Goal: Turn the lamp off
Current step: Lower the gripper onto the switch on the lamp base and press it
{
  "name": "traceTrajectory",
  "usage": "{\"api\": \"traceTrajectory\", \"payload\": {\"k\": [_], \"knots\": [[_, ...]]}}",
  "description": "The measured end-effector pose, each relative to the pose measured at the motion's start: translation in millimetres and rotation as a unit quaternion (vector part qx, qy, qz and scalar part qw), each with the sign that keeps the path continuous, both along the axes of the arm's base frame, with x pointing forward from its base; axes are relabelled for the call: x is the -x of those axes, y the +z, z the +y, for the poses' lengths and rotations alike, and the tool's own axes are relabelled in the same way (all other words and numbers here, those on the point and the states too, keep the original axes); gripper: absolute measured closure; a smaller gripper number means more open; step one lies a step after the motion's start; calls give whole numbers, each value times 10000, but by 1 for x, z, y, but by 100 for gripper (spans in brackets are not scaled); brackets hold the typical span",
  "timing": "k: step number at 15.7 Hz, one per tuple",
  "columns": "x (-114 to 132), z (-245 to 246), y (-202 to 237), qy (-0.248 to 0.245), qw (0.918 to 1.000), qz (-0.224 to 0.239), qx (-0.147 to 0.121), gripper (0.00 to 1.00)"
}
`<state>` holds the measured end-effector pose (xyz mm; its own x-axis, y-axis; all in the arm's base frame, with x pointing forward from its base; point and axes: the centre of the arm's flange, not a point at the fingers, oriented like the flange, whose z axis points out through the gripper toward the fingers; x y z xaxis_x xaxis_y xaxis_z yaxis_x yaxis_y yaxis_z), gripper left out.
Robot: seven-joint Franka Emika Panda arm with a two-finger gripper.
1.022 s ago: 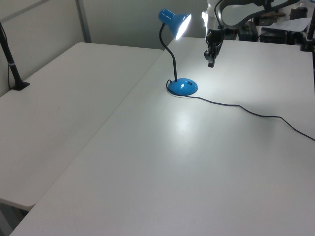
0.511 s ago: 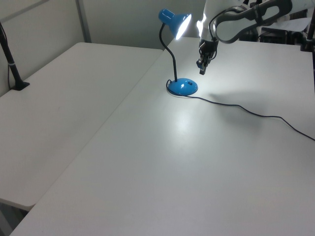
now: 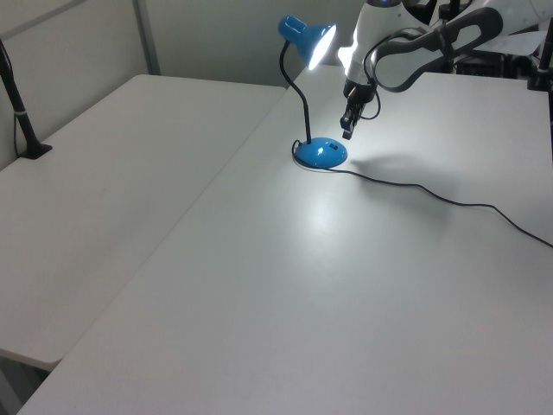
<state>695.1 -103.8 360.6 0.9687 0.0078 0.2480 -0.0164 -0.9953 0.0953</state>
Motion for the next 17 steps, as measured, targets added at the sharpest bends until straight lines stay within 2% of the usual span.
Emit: {"api": "traceTrajectory", "payload": {"k": [5,17], "knots": [[-5,-7,-10,145,9996,-224,69,99],[-9,-5,-28,189,9995,-245,58,99]]}}
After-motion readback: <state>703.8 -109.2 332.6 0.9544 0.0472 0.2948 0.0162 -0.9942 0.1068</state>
